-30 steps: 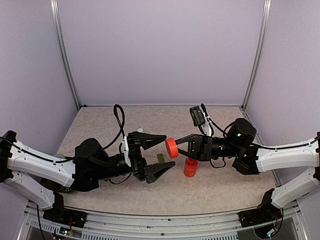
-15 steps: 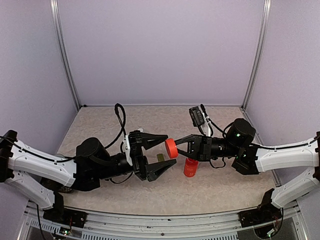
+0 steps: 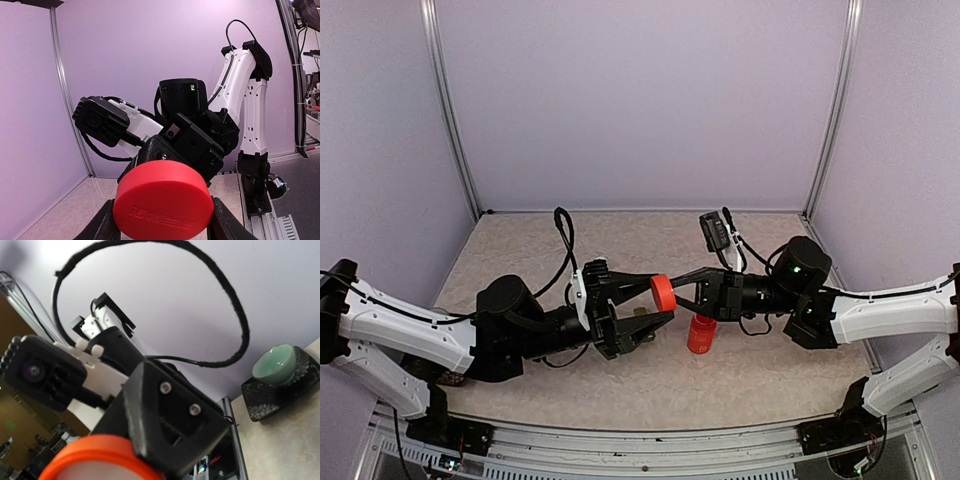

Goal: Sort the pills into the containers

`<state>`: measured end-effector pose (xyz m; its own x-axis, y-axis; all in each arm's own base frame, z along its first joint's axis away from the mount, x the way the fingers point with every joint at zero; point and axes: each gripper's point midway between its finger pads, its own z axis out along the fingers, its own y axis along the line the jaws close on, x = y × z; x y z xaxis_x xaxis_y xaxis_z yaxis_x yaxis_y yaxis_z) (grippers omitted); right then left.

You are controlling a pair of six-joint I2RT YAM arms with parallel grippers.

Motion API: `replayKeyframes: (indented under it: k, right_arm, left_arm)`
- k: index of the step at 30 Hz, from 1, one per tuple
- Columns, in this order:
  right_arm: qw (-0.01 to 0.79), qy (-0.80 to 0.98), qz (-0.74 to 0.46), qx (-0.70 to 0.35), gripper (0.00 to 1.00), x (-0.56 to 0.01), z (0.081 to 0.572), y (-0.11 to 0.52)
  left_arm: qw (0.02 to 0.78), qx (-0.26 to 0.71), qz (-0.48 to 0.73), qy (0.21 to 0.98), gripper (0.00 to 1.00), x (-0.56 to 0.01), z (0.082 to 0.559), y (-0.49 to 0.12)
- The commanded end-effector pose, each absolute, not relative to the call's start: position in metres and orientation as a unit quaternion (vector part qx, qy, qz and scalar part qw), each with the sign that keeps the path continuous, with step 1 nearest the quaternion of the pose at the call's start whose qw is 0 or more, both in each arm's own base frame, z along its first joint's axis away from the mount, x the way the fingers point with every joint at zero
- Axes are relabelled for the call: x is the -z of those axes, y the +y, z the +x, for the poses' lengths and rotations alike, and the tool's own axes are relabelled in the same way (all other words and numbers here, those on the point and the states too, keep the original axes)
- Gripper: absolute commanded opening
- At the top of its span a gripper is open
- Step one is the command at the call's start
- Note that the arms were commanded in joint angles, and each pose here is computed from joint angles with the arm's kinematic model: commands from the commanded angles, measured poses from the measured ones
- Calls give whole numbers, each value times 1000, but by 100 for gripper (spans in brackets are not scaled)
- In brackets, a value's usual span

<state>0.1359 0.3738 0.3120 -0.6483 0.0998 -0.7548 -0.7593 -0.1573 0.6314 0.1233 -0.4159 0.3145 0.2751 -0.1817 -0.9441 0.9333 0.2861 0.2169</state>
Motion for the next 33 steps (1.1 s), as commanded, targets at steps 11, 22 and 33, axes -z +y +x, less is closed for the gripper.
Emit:
replayKeyframes:
  k: [11,22,33]
  right_arm:
    - [368,621,-291,-627,100,-305,156,348]
    - [493,745,-201,-403,100,-260,203,262]
    - [505,821,-6,-267,100,-216,214,163]
  left_arm:
    - [640,402,437,488,47,-317,131,-424]
    - [511,331,471,639,46,-288,165,-476]
    - [347,334,480,733,46,-225,206,-507]
